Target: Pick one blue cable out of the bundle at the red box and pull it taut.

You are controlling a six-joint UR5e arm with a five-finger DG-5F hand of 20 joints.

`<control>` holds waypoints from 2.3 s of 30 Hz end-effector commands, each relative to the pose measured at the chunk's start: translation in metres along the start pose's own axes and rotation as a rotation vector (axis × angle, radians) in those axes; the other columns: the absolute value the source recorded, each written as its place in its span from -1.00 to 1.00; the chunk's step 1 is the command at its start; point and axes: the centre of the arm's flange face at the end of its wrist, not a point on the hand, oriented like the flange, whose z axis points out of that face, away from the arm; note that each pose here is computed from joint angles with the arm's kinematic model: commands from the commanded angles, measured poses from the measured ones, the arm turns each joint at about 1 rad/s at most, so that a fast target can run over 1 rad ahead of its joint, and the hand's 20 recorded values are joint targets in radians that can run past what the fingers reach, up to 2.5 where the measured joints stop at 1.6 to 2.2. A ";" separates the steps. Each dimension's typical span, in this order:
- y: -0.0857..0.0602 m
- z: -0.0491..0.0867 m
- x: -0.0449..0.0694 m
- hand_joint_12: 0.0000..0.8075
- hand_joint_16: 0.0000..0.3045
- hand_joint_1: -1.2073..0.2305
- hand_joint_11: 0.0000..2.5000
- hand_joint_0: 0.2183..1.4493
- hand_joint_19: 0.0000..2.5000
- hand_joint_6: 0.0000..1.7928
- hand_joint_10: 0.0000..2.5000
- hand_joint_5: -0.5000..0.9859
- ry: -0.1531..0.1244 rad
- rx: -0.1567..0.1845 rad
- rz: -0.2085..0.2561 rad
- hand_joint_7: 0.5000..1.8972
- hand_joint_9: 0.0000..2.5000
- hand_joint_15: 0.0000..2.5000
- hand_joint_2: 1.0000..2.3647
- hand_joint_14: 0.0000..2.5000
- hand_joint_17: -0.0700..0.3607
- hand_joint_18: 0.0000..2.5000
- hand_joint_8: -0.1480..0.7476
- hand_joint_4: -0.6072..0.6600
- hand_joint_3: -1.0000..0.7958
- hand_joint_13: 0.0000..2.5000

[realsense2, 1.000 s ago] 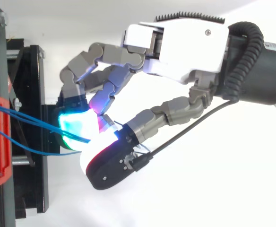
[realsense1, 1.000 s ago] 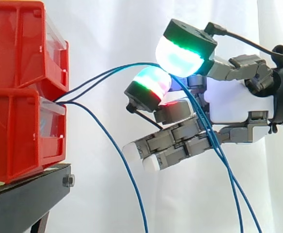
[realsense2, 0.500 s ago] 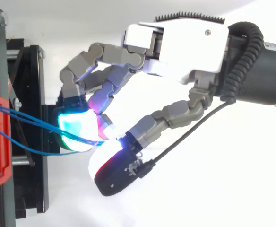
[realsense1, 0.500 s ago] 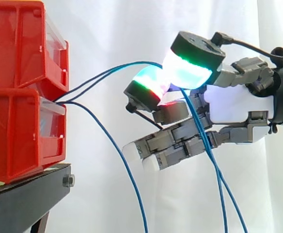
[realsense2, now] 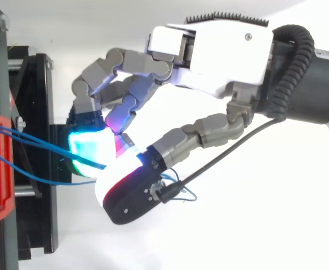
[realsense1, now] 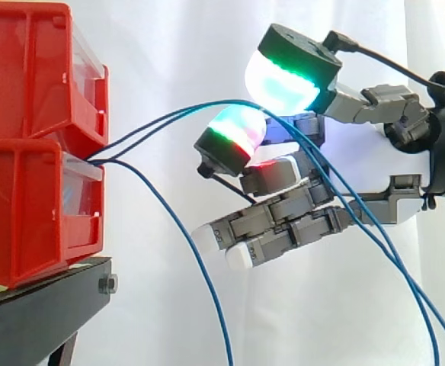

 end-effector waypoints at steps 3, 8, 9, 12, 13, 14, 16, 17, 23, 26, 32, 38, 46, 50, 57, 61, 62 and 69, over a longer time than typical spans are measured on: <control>-0.001 0.000 0.000 -0.15 -0.66 -0.39 0.17 -0.37 -0.75 0.03 -1.00 -0.58 0.000 0.003 -0.001 -0.19 -0.14 -0.76 -1.00 -0.99 -0.14 -0.66 -0.22 -0.05 -0.38 -0.60; -0.001 0.000 0.000 -0.15 -0.66 -0.43 0.18 -0.31 -0.75 0.03 -0.99 -0.57 0.000 0.003 -0.001 -0.15 -0.13 -0.75 -0.98 -0.99 -0.14 -0.65 -0.22 -0.07 -0.24 -0.58; 0.000 0.000 0.000 -0.15 -0.66 -0.43 0.19 -0.31 -0.75 0.03 -1.00 -0.57 0.000 0.002 0.000 -0.16 -0.13 -0.75 -0.98 -0.99 -0.14 -0.64 -0.22 -0.06 -0.24 -0.57; 0.001 -0.001 0.000 -0.15 -0.66 -0.43 0.20 -0.32 -0.75 0.03 -1.00 -0.57 0.000 0.002 0.000 -0.20 -0.12 -0.75 -0.98 -0.99 -0.14 -0.64 -0.22 -0.06 -0.27 -0.57; 0.000 0.000 0.000 -0.15 -0.66 -0.42 0.20 -0.34 -0.74 0.03 -1.00 -0.57 0.000 0.002 0.001 -0.21 -0.12 -0.75 -0.99 -0.99 -0.14 -0.64 -0.22 -0.06 -0.28 -0.57; 0.000 0.000 0.000 -0.15 -0.66 -0.42 0.20 -0.36 -0.74 0.02 -1.00 -0.57 0.000 0.002 0.001 -0.21 -0.13 -0.75 -0.99 -0.99 -0.14 -0.64 -0.21 -0.05 -0.32 -0.57; 0.001 0.000 0.001 -0.14 -0.66 -0.42 0.19 -0.40 -0.74 0.02 -1.00 -0.58 0.001 0.000 0.003 -0.25 -0.13 -0.74 -1.00 -0.99 -0.13 -0.64 -0.19 -0.03 -0.39 -0.57; 0.001 0.000 0.001 -0.13 -0.65 -0.40 0.19 -0.43 -0.74 0.00 -1.00 -0.58 0.001 0.000 0.005 -0.29 -0.13 -0.74 -1.00 -0.99 -0.13 -0.64 -0.19 -0.01 -0.43 -0.57; -0.001 0.000 0.000 -0.10 -0.63 -0.32 0.15 -0.52 -0.74 -0.13 -1.00 -0.55 -0.008 0.005 0.002 -0.46 -0.13 -0.74 -1.00 -0.99 -0.09 -0.64 -0.09 0.06 -0.44 -0.57; -0.001 -0.001 -0.002 -0.09 -0.62 -0.29 0.08 -0.55 -0.74 -0.35 -0.99 -0.49 -0.026 0.009 -0.001 -0.12 -0.15 -0.75 -1.00 -0.99 -0.08 -0.65 -0.05 0.12 -0.44 -0.58; -0.013 -0.005 -0.003 -0.08 -0.61 -0.25 -0.06 -0.56 -0.74 -0.44 -0.99 -0.48 -0.037 0.033 -0.005 -0.15 -0.19 -0.76 -1.00 -0.99 -0.06 -0.68 0.01 0.34 -0.44 -0.60; -0.034 -0.012 0.001 -0.07 -0.61 -0.25 -0.21 -0.56 -0.74 -0.44 -0.99 -0.48 -0.034 0.034 -0.005 -0.35 -0.23 -0.77 -1.00 -0.99 -0.06 -0.69 0.03 0.46 -0.44 -0.60; -0.066 -0.021 0.007 -0.07 -0.61 -0.24 -0.27 -0.56 -0.75 -0.44 -0.99 -0.48 -0.108 -0.009 0.004 -0.37 -0.24 -0.78 -1.00 -0.99 -0.06 -0.70 0.04 0.48 -0.44 -0.61; -0.077 -0.027 0.020 -0.08 -0.61 -0.24 -0.27 -0.56 -0.74 -0.44 -0.99 -0.48 -0.141 -0.024 0.001 -0.37 -0.24 -0.77 -1.00 -0.99 -0.06 -0.70 0.03 0.48 -0.44 -0.62; -0.092 -0.026 0.037 -0.08 -0.61 -0.24 -0.29 -0.56 -0.75 -0.44 -0.99 -0.48 -0.148 -0.035 -0.004 -0.38 -0.25 -0.78 -1.00 -0.99 -0.06 -0.71 0.04 0.48 -0.44 -0.63; -0.108 -0.021 0.055 -0.08 -0.61 -0.24 -0.31 -0.56 -0.75 -0.44 -0.99 -0.49 -0.137 -0.061 0.006 -0.39 -0.26 -0.78 -1.00 -0.99 -0.06 -0.71 0.03 0.49 -0.44 -0.63; -0.111 -0.020 0.056 -0.08 -0.61 -0.24 -0.31 -0.56 -0.75 -0.44 -0.99 -0.48 -0.137 -0.060 0.008 -0.39 -0.26 -0.78 -1.00 -0.99 -0.06 -0.71 0.03 0.49 -0.44 -0.63; -0.126 -0.005 0.076 -0.08 -0.61 -0.24 -0.31 -0.56 -0.75 -0.44 -0.99 -0.49 -0.131 -0.103 0.032 -0.39 -0.26 -0.78 -1.00 -0.99 -0.06 -0.72 0.03 0.49 -0.44 -0.63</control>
